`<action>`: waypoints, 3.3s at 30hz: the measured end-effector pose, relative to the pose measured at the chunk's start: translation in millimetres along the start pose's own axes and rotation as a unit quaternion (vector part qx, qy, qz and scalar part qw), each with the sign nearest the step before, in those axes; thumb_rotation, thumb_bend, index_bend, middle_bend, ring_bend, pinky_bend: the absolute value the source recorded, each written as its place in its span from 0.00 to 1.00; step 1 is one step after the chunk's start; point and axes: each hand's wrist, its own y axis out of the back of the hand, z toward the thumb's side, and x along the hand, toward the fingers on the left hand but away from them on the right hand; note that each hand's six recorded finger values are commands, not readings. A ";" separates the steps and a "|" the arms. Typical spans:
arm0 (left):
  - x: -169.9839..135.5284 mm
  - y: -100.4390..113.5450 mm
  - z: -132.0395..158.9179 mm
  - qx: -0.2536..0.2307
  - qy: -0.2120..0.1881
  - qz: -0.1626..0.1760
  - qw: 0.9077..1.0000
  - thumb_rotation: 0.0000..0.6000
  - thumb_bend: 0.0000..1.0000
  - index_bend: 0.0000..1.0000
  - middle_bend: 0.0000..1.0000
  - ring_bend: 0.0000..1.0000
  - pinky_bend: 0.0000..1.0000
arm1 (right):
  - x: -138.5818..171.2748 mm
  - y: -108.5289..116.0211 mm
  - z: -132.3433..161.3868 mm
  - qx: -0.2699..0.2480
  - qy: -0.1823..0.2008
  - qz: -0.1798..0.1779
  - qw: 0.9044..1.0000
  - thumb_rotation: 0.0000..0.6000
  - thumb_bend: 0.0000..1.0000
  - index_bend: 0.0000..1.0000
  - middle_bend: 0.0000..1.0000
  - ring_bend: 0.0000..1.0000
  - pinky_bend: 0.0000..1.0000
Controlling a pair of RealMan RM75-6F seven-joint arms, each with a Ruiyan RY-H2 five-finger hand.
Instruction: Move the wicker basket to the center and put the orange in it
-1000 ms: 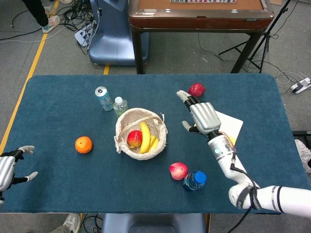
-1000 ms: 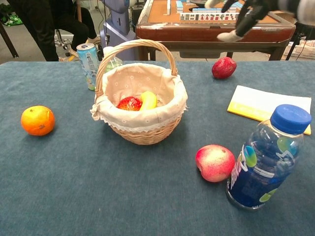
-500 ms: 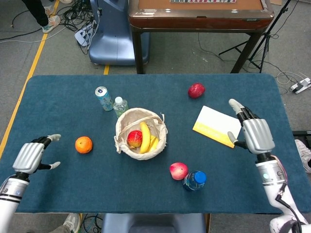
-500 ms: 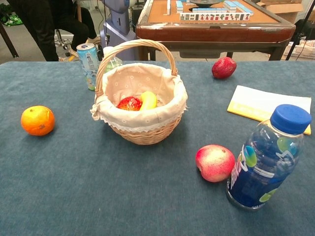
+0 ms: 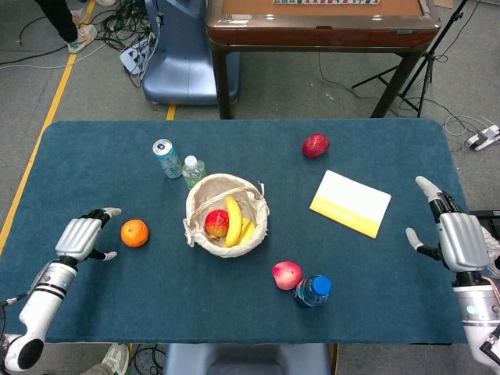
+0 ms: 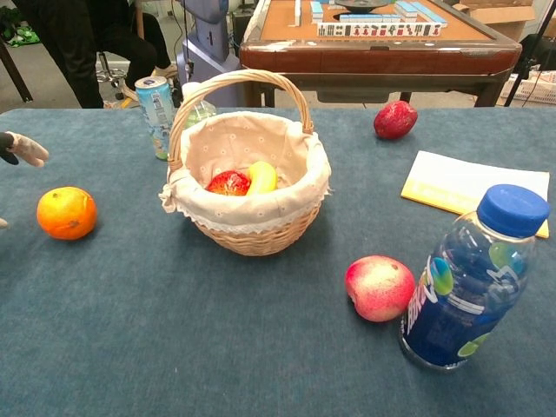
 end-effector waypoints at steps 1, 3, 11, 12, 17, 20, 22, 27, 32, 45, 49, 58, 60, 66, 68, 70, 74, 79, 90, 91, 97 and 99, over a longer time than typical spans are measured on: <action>4.5 -2.4 -0.4 0.000 0.004 -0.003 1.000 1.00 0.07 0.23 0.18 0.18 0.28 | 0.8 -0.4 -1.3 0.000 -0.001 0.001 1.000 1.00 0.33 0.04 0.13 0.14 0.37; 11.3 -6.5 -0.2 -0.002 0.010 -0.007 1.000 1.00 0.07 0.25 0.18 0.19 0.28 | 1.7 -1.3 -2.8 -0.001 -0.001 0.003 1.000 1.00 0.33 0.03 0.13 0.14 0.37; 32.4 -20.2 7.2 0.006 0.020 -0.016 1.000 1.00 0.07 0.32 0.24 0.27 0.32 | 2.5 -1.6 -8.6 -0.005 -0.006 0.003 1.000 1.00 0.33 0.03 0.13 0.14 0.37; 33.9 -21.5 7.8 0.008 0.021 -0.016 1.000 1.00 0.07 0.33 0.26 0.29 0.34 | 2.6 -1.7 -9.3 -0.005 -0.007 0.004 1.000 1.00 0.33 0.04 0.13 0.14 0.37; 39.5 -25.3 11.6 0.010 0.025 -0.009 1.000 1.00 0.07 0.44 0.45 0.49 0.47 | 3.0 -1.6 -13.0 -0.008 -0.011 0.003 1.000 1.00 0.33 0.04 0.13 0.14 0.37; 40.7 -24.6 13.5 0.005 0.027 0.007 1.000 1.00 0.07 0.49 0.53 0.56 0.58 | 3.2 -1.3 -15.8 -0.009 -0.014 0.002 1.000 1.00 0.33 0.04 0.13 0.14 0.37; 40.3 -24.9 14.0 0.000 0.027 0.012 1.000 1.00 0.07 0.50 0.55 0.57 0.61 | 3.3 -1.5 -17.3 -0.012 -0.016 0.002 1.000 1.00 0.33 0.04 0.13 0.14 0.37; 35.8 -17.8 14.1 -0.007 0.018 0.030 0.999 1.00 0.07 0.52 0.57 0.57 0.61 | 3.5 -1.7 -18.3 -0.015 -0.016 0.002 1.000 1.00 0.33 0.03 0.13 0.14 0.37; 26.1 -1.8 13.7 -0.013 0.001 0.052 0.999 1.00 0.07 0.52 0.57 0.57 0.62 | 3.0 -3.4 -18.0 -0.017 -0.015 0.004 1.000 1.00 0.33 0.04 0.13 0.14 0.37; 30.8 44.2 26.3 -0.059 -0.029 0.111 0.992 1.00 0.07 0.51 0.57 0.56 0.62 | 5.7 -2.3 -14.3 -0.018 -0.011 0.003 1.000 1.00 0.33 0.03 0.13 0.14 0.37; 43.3 54.6 32.4 -0.093 -0.030 0.121 0.988 1.00 0.07 0.51 0.57 0.56 0.62 | 7.4 -1.6 -15.3 -0.017 -0.013 0.002 1.000 1.00 0.33 0.03 0.13 0.14 0.37; 58.9 68.3 59.2 -0.181 -0.049 0.116 0.975 1.00 0.07 0.49 0.58 0.55 0.62 | 9.2 0.2 -17.2 -0.016 -0.015 0.000 1.000 1.00 0.33 0.03 0.13 0.14 0.37; 60.4 68.7 66.0 -0.201 -0.054 0.107 0.972 1.00 0.07 0.49 0.58 0.55 0.62 | 9.2 0.2 -17.2 -0.016 -0.015 0.000 1.000 1.00 0.33 0.03 0.13 0.14 0.37; 65.8 68.5 87.5 -0.251 -0.070 0.074 0.963 1.00 0.07 0.48 0.58 0.55 0.62 | 9.3 -1.5 -18.0 -0.015 -0.016 0.002 1.000 1.00 0.33 0.03 0.13 0.14 0.37; 68.5 67.8 94.2 -0.264 -0.074 0.063 0.960 1.00 0.07 0.48 0.58 0.55 0.62 | 9.2 -1.7 -18.3 -0.016 -0.017 0.002 1.000 1.00 0.33 0.03 0.13 0.14 0.37; 71.7 67.8 101.0 -0.271 -0.078 0.056 0.958 1.00 0.07 0.47 0.58 0.54 0.62 | 9.1 -1.8 -18.7 -0.015 -0.018 0.002 1.000 1.00 0.33 0.03 0.13 0.14 0.37; 76.7 65.7 111.2 -0.284 -0.084 0.039 0.954 1.00 0.07 0.47 0.58 0.54 0.62 | 9.5 -1.7 -19.7 -0.014 -0.020 0.002 1.000 1.00 0.33 0.03 0.13 0.14 0.37; 82.8 63.9 121.6 -0.296 -0.090 0.024 0.951 1.00 0.07 0.45 0.58 0.54 0.62 | 10.0 -2.5 -21.8 -0.014 -0.023 0.004 1.000 1.00 0.33 0.03 0.13 0.14 0.37; 83.5 62.2 133.3 -0.325 -0.108 0.005 0.939 1.00 0.07 0.35 0.56 0.54 0.62 | 8.8 -3.2 -24.7 -0.014 -0.027 0.003 1.000 1.00 0.33 0.03 0.13 0.14 0.37; 83.4 62.7 133.1 -0.327 -0.110 0.006 0.939 1.00 0.07 0.34 0.56 0.54 0.62 | 8.7 -3.4 -24.6 -0.014 -0.027 0.003 1.000 1.00 0.33 0.04 0.13 0.14 0.37; 83.8 68.1 123.0 -0.329 -0.104 0.016 0.939 1.00 0.07 0.31 0.54 0.53 0.62 | 8.1 -3.4 -24.9 -0.014 -0.027 0.003 1.000 1.00 0.33 0.03 0.13 0.14 0.37; 83.3 69.2 119.2 -0.329 -0.100 0.019 0.939 1.00 0.07 0.31 0.54 0.53 0.62 | 7.9 -3.4 -24.6 -0.015 -0.026 0.002 1.000 1.00 0.33 0.04 0.13 0.14 0.37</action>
